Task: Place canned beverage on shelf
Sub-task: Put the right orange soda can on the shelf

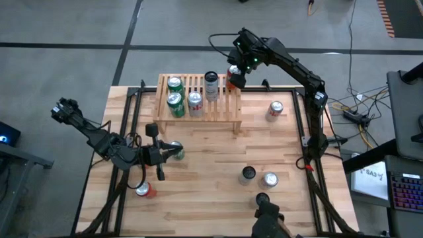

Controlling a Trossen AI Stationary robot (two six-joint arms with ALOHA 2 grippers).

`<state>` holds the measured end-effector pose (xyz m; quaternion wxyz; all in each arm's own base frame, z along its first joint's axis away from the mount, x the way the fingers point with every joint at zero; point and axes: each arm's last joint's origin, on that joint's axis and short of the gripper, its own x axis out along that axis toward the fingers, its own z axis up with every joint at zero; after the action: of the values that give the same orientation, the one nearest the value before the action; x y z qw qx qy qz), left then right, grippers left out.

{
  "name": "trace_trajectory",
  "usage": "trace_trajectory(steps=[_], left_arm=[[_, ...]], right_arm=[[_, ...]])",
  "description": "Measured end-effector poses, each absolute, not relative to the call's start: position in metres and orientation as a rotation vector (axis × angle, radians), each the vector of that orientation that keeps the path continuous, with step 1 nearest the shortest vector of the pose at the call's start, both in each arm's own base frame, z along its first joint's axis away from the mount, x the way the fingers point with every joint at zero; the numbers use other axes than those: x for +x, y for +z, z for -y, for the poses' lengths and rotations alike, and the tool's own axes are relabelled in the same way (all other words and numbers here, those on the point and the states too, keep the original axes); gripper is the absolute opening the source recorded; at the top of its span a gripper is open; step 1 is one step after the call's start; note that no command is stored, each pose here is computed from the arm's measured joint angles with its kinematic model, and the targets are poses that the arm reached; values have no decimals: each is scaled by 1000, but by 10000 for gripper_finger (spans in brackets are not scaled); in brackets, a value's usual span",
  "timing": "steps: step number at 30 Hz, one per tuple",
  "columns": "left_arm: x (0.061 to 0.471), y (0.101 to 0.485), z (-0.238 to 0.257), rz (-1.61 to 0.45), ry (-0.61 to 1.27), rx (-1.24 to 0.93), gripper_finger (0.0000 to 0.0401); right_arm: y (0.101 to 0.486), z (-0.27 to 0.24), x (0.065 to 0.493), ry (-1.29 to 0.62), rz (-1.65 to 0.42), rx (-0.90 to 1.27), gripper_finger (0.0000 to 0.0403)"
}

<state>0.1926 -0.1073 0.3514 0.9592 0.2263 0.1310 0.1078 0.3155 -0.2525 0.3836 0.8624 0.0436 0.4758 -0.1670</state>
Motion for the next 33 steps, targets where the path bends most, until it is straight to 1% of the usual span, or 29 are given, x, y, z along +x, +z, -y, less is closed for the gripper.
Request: trace_trajectory(steps=[4, 12, 23, 33], left_arm=[[193, 351, 107, -266, 219, 459, 0], [193, 351, 107, -267, 218, 460, 0], [193, 351, 107, -268, 218, 461, 0], [192, 351, 107, -271, 218, 464, 0]], right_arm=[[384, 253, 316, -354, -992, 86, 340], [385, 254, 317, -357, -978, 86, 332], [385, 253, 318, -359, -964, 106, 337], [404, 251, 316, -390, -889, 100, 342]])
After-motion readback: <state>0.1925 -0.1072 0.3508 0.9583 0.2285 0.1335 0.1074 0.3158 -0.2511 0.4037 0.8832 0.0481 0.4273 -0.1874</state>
